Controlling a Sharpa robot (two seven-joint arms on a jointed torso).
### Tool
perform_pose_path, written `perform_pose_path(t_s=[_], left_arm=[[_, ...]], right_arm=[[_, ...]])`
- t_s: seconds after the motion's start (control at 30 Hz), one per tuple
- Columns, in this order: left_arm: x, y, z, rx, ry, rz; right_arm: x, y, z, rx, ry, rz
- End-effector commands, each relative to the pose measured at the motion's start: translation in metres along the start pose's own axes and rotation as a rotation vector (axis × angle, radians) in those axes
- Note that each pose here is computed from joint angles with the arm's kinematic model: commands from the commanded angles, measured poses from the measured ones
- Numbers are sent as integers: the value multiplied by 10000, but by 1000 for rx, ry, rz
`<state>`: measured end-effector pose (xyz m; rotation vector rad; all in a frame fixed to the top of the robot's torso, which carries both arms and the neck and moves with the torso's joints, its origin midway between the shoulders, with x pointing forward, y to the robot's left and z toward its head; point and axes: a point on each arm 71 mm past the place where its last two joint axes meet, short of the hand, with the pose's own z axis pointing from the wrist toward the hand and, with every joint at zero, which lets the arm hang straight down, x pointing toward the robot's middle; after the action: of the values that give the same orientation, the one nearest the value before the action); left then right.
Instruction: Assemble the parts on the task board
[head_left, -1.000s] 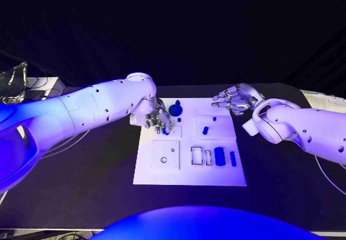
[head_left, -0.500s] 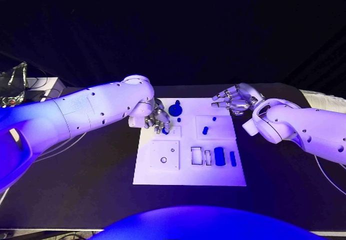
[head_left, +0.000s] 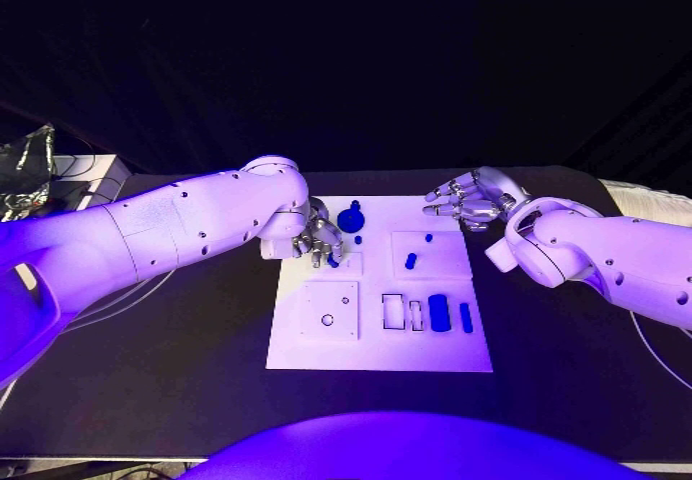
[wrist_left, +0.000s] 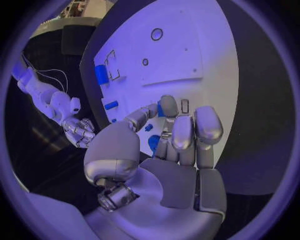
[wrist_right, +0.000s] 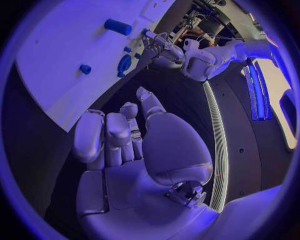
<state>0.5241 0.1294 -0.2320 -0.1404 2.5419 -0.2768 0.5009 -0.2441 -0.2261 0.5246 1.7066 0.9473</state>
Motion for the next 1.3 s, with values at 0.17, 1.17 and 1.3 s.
perform_pose_path(t_s=[0.17,1.17,1.3], left_arm=[[78,31,52,-14,-15,0],[89,159,66,-60,-9,49],[85,179,68,-65,-15,51]], right_arm=[[21,5,-4,-14,24,-2],[21,0,-7,-13,25,-1],[21,0,-6,-13,25,-1]])
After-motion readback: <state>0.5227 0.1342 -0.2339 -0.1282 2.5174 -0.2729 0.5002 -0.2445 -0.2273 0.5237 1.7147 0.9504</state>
